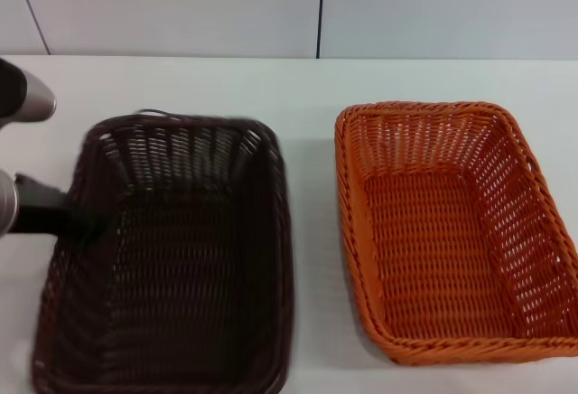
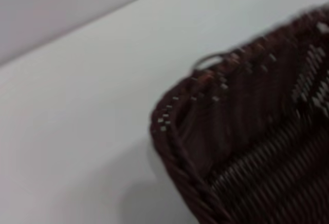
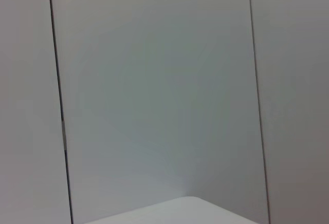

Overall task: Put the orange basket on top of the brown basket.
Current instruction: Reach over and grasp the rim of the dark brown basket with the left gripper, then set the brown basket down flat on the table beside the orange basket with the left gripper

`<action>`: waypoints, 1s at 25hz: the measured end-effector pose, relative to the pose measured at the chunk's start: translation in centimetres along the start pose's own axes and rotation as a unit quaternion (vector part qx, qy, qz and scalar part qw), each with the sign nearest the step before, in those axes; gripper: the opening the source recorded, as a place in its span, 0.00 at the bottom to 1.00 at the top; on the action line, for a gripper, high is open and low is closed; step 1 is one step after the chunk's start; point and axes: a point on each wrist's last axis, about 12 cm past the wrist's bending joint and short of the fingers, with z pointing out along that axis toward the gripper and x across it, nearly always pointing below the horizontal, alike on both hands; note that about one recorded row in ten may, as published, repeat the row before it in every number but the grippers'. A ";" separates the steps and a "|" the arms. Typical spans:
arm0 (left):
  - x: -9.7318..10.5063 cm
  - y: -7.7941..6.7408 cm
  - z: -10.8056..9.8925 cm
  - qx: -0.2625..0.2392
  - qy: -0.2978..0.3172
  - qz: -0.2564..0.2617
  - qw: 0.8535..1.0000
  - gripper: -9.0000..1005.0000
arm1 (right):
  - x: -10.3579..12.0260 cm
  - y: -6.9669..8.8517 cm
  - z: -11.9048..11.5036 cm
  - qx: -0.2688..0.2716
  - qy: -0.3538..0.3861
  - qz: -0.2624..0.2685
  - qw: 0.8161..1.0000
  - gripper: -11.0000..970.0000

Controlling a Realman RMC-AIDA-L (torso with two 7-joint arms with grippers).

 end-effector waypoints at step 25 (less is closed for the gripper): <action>-10.1 -1.5 1.8 0.172 -0.101 0.248 0.948 0.24 | 0.3 0.0 -0.9 -0.005 0.005 -0.002 1.000 0.79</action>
